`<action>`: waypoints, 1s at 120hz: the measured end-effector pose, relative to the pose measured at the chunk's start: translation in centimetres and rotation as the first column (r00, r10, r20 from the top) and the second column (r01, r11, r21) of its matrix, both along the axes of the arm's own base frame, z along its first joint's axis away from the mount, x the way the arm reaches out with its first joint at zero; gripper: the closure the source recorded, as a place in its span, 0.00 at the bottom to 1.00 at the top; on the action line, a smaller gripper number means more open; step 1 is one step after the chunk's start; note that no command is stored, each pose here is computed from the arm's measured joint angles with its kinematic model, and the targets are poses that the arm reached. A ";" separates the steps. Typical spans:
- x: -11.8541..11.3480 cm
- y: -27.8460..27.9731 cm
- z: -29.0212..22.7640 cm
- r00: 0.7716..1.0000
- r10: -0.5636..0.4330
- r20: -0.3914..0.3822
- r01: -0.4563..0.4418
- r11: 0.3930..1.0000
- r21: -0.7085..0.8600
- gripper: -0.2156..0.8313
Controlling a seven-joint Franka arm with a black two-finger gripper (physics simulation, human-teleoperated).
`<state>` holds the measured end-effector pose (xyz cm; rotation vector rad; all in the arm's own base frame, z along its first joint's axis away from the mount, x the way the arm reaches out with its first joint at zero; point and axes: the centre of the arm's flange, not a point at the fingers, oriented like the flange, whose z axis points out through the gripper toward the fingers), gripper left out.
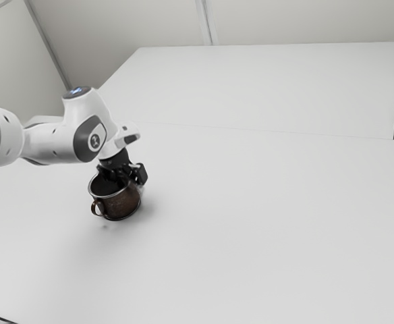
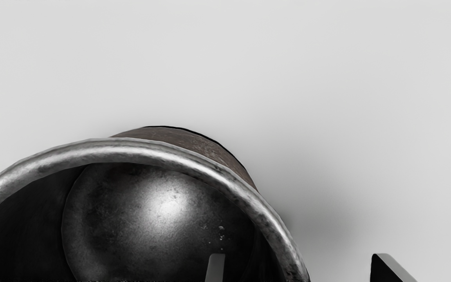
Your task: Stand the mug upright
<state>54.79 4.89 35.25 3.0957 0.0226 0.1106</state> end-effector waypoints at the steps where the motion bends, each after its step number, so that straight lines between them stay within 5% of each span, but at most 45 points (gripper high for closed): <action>1: 0.0 0.0 0.3 1.000 0.001 0.004 -0.001 1.000 0.000 0.40; 34: 4.5 0.0 13.4 0.997 0.021 0.079 -0.020 1.000 -0.014 0.26; 67: 5.3 0.2 26.3 0.994 -0.002 0.109 0.003 1.000 -0.009 0.22; 120: 3.7 0.0 26.8 1.000 -0.027 -0.012 0.027 0.999 -0.021 0.21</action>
